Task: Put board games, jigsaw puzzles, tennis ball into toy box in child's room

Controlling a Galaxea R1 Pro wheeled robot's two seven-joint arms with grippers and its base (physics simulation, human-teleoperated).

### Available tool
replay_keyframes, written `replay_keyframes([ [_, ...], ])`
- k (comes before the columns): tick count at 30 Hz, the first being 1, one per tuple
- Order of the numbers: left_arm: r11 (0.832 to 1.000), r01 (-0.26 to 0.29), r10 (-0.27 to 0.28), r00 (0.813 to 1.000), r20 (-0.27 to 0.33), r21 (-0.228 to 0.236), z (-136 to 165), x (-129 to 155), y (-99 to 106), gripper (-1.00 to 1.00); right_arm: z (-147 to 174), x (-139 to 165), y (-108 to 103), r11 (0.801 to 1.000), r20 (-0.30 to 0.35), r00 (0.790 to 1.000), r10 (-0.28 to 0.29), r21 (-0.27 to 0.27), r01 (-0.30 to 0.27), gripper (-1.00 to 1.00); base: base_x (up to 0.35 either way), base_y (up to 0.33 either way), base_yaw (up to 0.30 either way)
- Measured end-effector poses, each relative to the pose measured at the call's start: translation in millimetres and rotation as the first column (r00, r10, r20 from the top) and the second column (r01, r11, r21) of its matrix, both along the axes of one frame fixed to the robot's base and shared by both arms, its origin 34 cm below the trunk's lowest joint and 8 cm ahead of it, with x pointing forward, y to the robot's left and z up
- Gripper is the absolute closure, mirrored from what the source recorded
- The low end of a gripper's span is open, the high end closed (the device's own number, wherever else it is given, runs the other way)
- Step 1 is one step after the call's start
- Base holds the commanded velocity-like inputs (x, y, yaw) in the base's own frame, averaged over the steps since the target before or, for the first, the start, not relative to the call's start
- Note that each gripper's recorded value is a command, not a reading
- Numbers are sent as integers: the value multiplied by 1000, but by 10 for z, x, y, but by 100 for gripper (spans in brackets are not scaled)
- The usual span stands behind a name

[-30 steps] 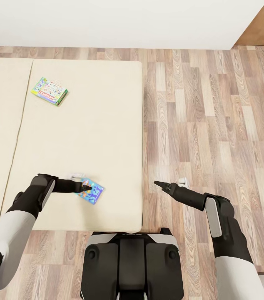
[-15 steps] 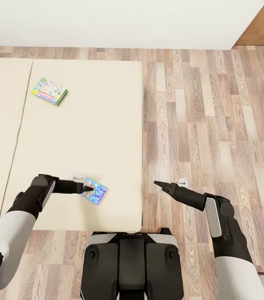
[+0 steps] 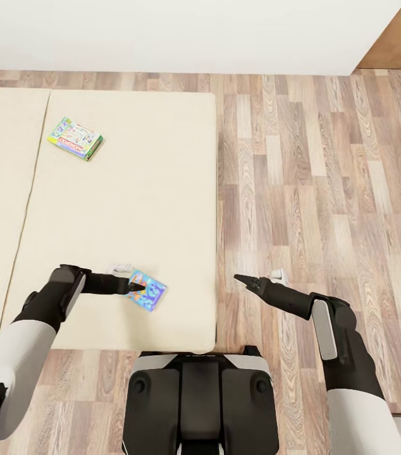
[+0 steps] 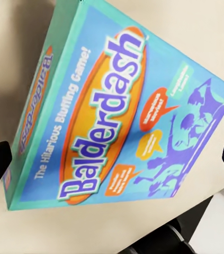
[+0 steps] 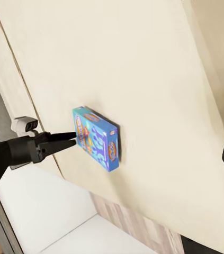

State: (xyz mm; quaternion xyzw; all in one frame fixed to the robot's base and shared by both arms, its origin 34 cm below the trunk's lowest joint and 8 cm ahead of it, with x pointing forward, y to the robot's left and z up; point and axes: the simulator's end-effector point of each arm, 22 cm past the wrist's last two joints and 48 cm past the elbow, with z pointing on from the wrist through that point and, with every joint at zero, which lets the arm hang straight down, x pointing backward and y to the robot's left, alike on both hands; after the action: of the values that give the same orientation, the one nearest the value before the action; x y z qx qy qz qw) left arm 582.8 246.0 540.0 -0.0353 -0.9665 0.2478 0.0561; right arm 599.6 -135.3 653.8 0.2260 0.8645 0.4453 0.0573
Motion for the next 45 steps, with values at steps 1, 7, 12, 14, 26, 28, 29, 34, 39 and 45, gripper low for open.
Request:
replay_keyframes([
  [1,1000,0,0,1000,-1,-3,1,-1,-15,-100,-1,0,-3,1000,0,1000,0,-1,0,-100,0,0,0],
  [7,1000,-6,6,1000,-3,-30,28,1,-82,-100,2,1,-6,1000,0,1000,-1,1,1,-100,0,0,0],
  [12,997,-10,10,1000,-9,-82,85,-4,-214,-100,3,2,-10,1000,0,1000,-2,1,2,-100,0,0,0],
  [14,996,-11,10,1000,-10,-90,93,-6,-237,-100,3,2,-10,1000,0,1000,-2,1,2,-100,0,0,0],
  [26,987,-19,17,1000,-19,-157,174,-9,-405,-100,4,0,-8,1000,-1,1000,-2,2,2,-100,0,0,0],
  [28,985,-22,18,1000,-24,-169,190,-16,-444,-100,5,1,-8,1000,-1,1000,-2,3,2,-100,0,0,0],
  [29,984,-23,18,999,-27,-177,198,-20,-478,-100,5,1,-8,1000,-1,1000,-2,3,2,-100,0,0,0],
  [34,981,-25,19,999,-31,-193,215,-23,-563,-100,6,1,-8,1000,-1,1000,-3,3,3,-100,0,0,0],
  [39,978,-26,19,999,-34,-208,230,-24,-639,-100,7,3,-7,1000,-1,1000,-3,4,3,-100,0,0,0],
  [45,975,-29,20,999,-42,-222,242,-41,-731,-100,7,3,-8,1000,-1,1000,-3,4,3,-100,0,0,0],
])
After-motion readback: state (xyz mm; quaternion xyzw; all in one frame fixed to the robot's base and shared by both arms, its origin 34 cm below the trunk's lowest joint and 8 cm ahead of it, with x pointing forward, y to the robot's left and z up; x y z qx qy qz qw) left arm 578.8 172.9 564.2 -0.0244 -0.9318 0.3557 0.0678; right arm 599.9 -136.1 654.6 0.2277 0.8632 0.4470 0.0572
